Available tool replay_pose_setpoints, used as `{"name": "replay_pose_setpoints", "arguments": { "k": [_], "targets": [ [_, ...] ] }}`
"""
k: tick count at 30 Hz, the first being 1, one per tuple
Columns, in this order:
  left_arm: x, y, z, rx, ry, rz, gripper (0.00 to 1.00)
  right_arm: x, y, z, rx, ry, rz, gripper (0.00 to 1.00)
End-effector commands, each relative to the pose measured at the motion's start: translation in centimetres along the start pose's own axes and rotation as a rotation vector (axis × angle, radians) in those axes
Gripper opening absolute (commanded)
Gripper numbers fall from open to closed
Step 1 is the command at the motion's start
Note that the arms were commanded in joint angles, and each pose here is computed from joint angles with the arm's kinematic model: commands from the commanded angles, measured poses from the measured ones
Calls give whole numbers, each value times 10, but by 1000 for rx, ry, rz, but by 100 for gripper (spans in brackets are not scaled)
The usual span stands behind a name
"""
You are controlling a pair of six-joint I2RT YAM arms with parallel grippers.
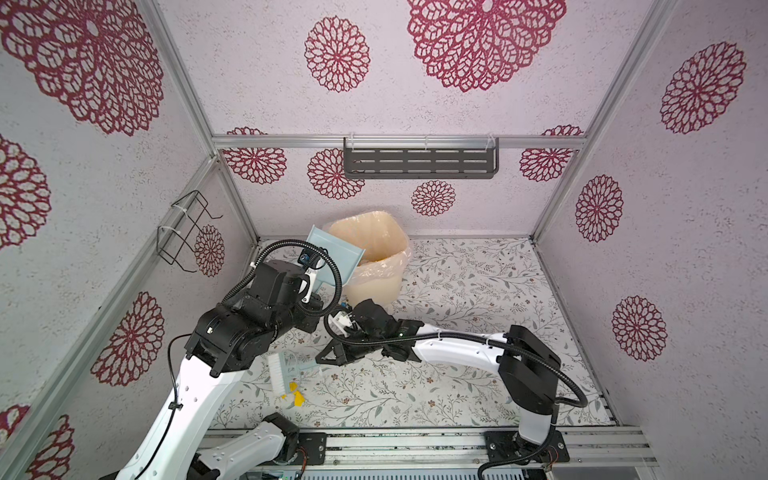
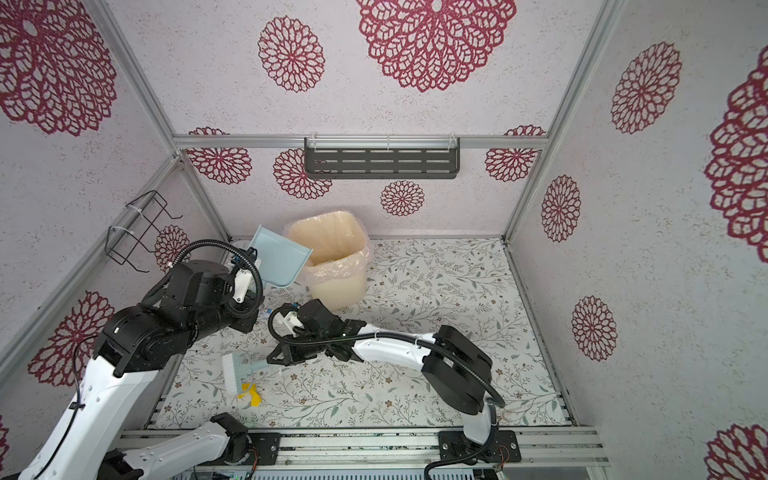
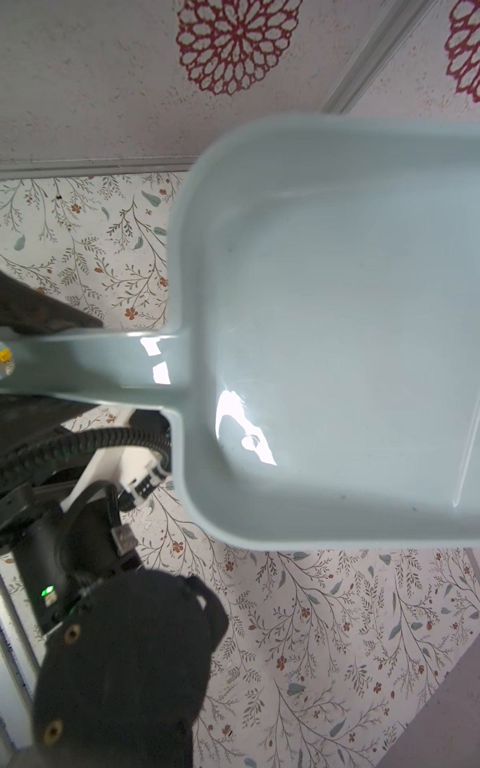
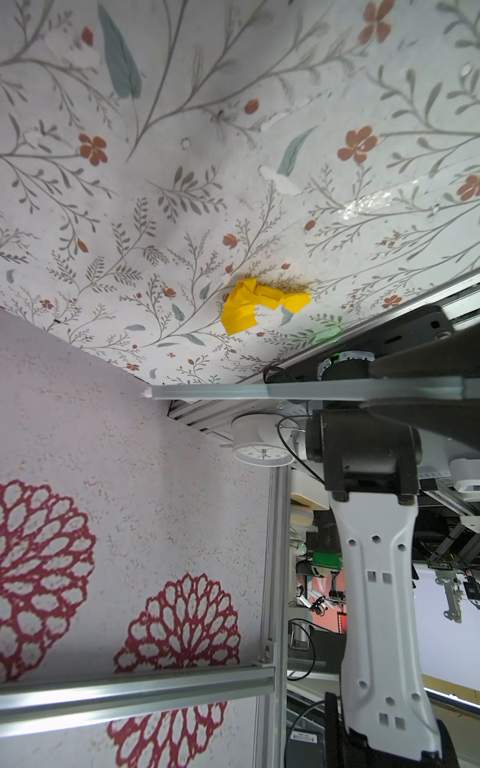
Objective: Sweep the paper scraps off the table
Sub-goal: 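Lower the dustpan toward the yellow scrap with the left while the right brush approaches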
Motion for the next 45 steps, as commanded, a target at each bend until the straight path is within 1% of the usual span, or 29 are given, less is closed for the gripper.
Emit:
{"name": "replay_pose_setpoints", "arguments": {
  "k": [1,4,7,13,17,20,24,29,34,40,45],
  "targets": [
    [1,-9,-4,15,-10,-30,0,18,13,13,-19,51,9,0],
    [2,-15,-8,13,-6,-40,0,19,14,31,16,55,9,0],
    [2,-18,-7,24,-7,-42,0,13,13,49,64,24,12,0],
    [2,-22,-6,26,-5,-47,0,1,13,72,130,-18,23,0],
    [3,-23,-7,27,-5,-49,0,-11,7,79,165,-65,34,0],
    [3,-24,-9,25,-4,-52,0,-20,1,73,175,-128,30,0],
    [3,-26,-9,25,-5,-59,0,-28,-4,56,155,-185,37,0],
    [3,-25,-11,20,-9,-61,0,-36,-14,26,130,-255,48,0],
    [2,-23,-7,28,-13,-55,0,-48,-28,-13,106,-327,66,0],
    [0,-22,-3,40,-24,-51,0,-69,-53,-64,102,-454,93,0],
    [-2,-21,0,46,-38,-57,0,-72,-55,-106,52,-507,118,0]
  ]
}}
Point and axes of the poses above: each gripper's point midway between its finger pads, its own z axis out along the fingers, its own x axis along the line the jaws close on, y = z × x, the point moved 7 cm from there along -z, back along the fingers, and after that the axes turned 3 degrees about z, right-handed, at the moved point
